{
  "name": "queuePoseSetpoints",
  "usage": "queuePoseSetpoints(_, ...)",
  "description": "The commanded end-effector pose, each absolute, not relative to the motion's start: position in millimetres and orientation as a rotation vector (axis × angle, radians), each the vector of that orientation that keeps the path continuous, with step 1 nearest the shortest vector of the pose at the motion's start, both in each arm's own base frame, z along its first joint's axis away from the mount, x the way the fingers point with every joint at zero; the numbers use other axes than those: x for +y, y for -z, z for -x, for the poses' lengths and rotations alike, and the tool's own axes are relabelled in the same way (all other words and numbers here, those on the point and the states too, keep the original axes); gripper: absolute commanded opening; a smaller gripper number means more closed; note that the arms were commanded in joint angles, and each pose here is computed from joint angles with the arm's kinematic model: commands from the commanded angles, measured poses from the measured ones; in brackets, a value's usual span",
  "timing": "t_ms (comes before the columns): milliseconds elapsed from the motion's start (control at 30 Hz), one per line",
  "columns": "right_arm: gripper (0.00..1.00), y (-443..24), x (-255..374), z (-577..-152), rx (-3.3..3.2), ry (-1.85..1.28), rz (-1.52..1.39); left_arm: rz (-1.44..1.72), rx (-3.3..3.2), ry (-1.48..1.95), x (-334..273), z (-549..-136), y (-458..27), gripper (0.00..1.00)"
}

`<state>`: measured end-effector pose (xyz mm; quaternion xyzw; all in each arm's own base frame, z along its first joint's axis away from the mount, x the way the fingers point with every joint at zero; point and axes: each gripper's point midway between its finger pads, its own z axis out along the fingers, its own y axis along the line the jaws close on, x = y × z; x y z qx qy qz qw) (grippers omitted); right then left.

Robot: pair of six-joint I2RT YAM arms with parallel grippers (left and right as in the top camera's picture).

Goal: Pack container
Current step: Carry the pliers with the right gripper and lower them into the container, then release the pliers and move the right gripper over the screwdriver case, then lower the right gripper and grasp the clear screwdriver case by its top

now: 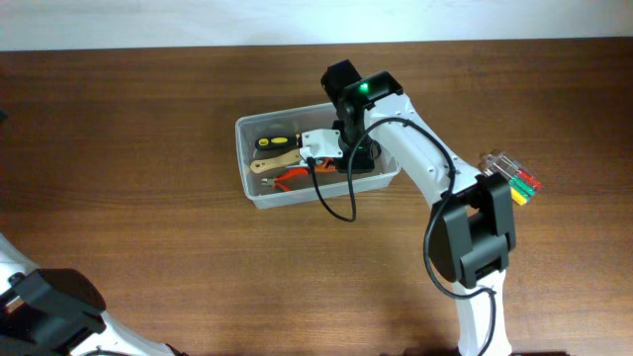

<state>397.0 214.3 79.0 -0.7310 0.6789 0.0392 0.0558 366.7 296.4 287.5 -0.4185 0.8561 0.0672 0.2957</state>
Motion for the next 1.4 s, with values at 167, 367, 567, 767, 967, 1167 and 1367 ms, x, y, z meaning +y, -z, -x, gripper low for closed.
queuePoseSetpoints(167, 0.26, -101.4, 221.0, -409.9, 2.04, -0.084, 2.144, 1.133, 2.279, -0.158, 297.3, -368.4, -282.2, 0.99)
queuePoseSetpoints(367, 0.26, -192.3, 223.6, -443.4, 2.071, 0.067, 1.789, 1.133, 2.279, -0.158, 297.3, -368.4, -282.2, 0.99)
queuePoseSetpoints(567, 0.33, -291.3, 164.1, -463.3, 2.221, 0.172, 1.22, 1.133, 2.279, -0.158, 297.3, -368.4, -282.3, 0.99)
queuePoseSetpoints(767, 0.4, -298.0, 37.0, -466.5, 2.532, 0.127, 0.493, 1.133, 2.279, -0.158, 297.3, -368.4, -282.2, 0.99)
queuePoseSetpoints(967, 0.54, -243.6, -73.0, -451.7, 2.759, 0.017, 0.03, 1.133, 2.279, -0.158, 297.3, -368.4, -282.3, 0.99)
queuePoseSetpoints(1167, 0.79, -182.2, -137.2, -428.2, 2.908, -0.012, 0.024, 1.133, 2.279, -0.158, 297.3, -368.4, -282.3, 0.99)
queuePoseSetpoints(1367, 0.9, -140.9, -139.6, -414.4, 2.976, -0.064, 0.287, 1.133, 2.279, -0.158, 297.3, -368.4, -282.3, 0.99)
